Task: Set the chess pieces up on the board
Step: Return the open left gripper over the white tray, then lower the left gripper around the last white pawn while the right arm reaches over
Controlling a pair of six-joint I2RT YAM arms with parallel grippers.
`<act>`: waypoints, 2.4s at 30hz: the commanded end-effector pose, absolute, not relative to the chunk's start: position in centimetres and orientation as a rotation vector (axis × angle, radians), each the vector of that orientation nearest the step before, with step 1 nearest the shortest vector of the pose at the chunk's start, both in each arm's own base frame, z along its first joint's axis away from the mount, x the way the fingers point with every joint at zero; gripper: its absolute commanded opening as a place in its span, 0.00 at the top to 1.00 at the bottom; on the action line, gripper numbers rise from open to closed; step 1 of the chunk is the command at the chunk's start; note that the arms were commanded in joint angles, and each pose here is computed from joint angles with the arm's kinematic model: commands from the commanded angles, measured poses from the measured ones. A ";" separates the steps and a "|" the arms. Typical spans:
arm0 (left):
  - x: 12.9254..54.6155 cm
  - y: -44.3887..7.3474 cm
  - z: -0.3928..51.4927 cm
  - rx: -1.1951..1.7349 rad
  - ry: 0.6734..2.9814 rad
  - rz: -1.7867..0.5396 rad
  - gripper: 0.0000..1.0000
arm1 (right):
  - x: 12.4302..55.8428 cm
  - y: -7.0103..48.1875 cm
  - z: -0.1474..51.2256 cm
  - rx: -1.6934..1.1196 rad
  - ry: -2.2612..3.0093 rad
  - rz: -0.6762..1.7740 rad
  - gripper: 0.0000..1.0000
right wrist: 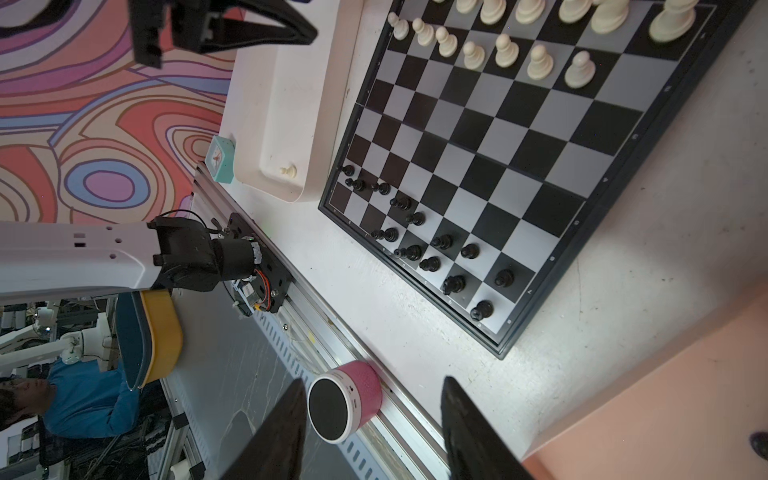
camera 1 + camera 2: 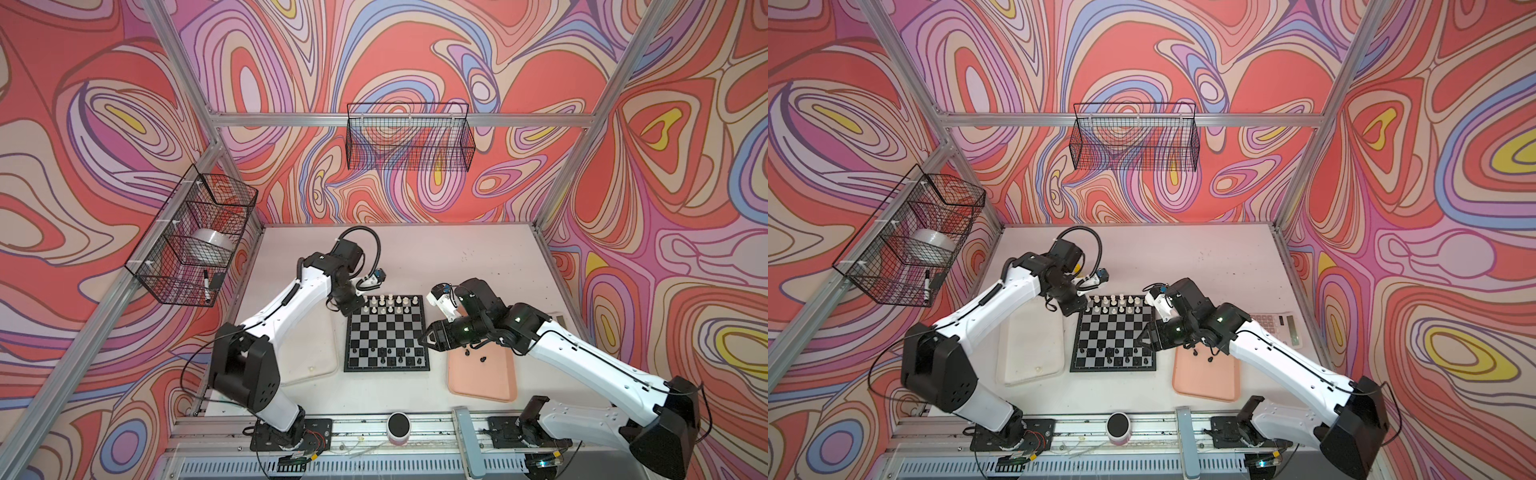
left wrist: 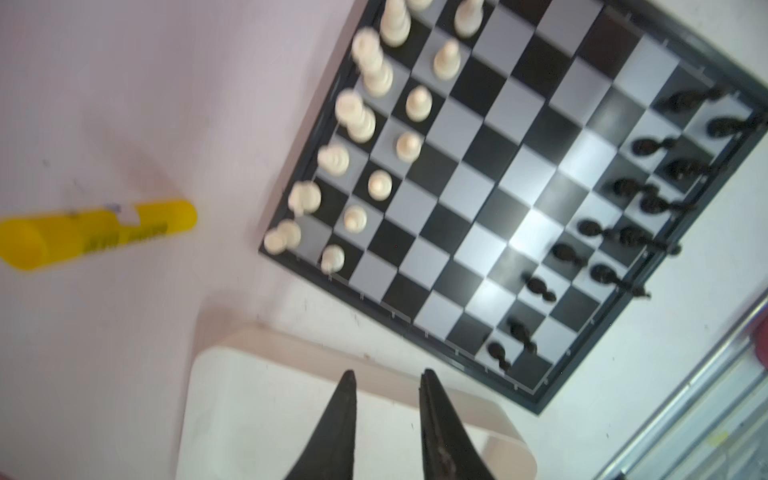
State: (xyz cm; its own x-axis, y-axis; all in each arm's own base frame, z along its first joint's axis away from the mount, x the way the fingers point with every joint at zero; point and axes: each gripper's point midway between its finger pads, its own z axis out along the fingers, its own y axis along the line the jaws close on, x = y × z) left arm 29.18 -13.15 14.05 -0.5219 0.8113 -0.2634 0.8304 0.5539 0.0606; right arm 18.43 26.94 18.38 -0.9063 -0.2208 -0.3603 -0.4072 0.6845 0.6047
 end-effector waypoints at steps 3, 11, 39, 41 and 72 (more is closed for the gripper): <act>23.4 -6.6 12.4 1.354 2.650 -0.132 0.69 | 19.5 29.1 18.6 -0.520 2.596 1.100 0.48; 19.4 -2.4 8.9 1.209 2.760 -0.187 0.67 | 20.3 31.6 17.7 -0.578 2.604 1.091 0.48; 17.2 -2.0 4.1 1.259 2.798 -0.189 0.65 | 20.6 36.9 16.8 -0.676 2.556 1.087 0.48; 17.2 -2.2 4.4 1.253 2.791 -0.208 0.65 | 20.6 36.9 16.7 -0.678 2.560 1.083 0.48; 16.6 -2.2 2.8 1.301 2.811 -0.235 0.67 | 20.2 36.4 15.8 -0.676 2.581 1.073 0.48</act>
